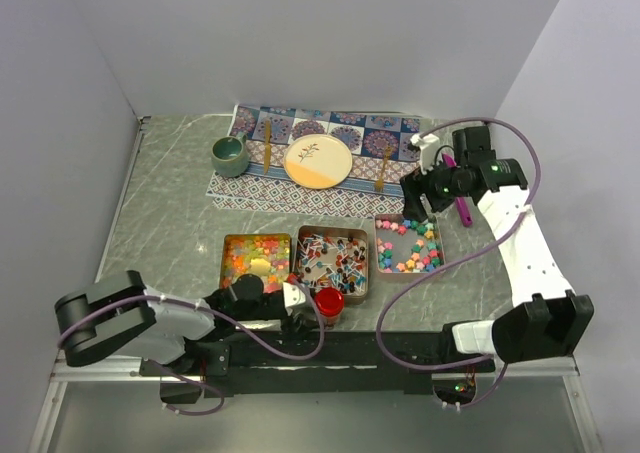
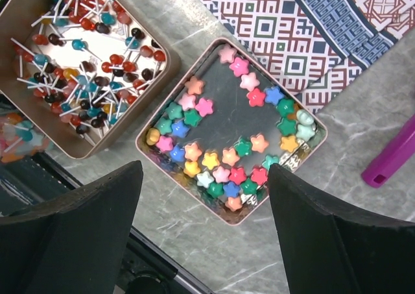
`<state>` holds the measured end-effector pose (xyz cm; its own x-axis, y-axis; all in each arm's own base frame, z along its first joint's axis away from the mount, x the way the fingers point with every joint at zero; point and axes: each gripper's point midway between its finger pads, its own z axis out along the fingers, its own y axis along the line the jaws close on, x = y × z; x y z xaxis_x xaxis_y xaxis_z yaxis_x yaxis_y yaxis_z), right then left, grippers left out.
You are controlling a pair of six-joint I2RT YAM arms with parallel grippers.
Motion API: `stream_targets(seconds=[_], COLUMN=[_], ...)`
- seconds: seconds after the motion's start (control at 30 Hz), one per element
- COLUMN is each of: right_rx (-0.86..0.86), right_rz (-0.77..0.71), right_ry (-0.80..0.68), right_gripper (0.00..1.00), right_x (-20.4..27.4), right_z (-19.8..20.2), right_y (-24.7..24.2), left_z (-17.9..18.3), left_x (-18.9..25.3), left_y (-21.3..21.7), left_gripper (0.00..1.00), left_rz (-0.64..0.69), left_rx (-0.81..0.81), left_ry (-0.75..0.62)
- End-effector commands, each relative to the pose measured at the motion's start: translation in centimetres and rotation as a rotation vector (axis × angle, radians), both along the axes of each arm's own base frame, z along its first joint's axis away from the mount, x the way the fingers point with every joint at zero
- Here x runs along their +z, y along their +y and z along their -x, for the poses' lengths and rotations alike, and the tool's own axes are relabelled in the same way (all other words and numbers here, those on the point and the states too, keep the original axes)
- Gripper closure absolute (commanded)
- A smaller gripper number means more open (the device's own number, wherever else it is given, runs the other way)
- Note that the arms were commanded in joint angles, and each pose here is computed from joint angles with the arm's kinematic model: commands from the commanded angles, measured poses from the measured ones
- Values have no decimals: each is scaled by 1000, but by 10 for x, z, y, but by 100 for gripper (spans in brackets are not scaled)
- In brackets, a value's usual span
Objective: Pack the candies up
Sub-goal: Screw the bottle lid onto the packing bottle.
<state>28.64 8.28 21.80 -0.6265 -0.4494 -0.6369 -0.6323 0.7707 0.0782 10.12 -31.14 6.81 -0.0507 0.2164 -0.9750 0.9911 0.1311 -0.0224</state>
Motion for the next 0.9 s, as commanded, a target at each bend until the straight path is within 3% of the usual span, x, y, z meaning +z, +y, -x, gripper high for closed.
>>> stream_targets(seconds=[0.0, 0.07, 0.3, 0.63, 0.73, 0.87], right_rx=[34, 59, 169, 707, 855, 994], right_rz=[-14, -5, 13, 104, 94, 44], right_ry=[-62, -46, -77, -124, -99, -110], right_gripper=[14, 13, 10, 7, 7, 6], right_x=[20, 14, 0, -27, -45, -55], right_z=[-4, 5, 27, 90, 120, 142], right_y=[3, 3, 9, 72, 87, 115], left_z=[-4, -5, -7, -14, -11, -10], left_x=[29, 28, 19, 22, 24, 23], left_y=[-9, -12, -26, -30, -31, -32], left_gripper=[24, 19, 19, 21, 23, 41], left_rz=[146, 160, 168, 196, 212, 200], left_rx=[32, 35, 36, 82, 63, 54], left_ry=[-64, -71, -67, -43, -51, -56])
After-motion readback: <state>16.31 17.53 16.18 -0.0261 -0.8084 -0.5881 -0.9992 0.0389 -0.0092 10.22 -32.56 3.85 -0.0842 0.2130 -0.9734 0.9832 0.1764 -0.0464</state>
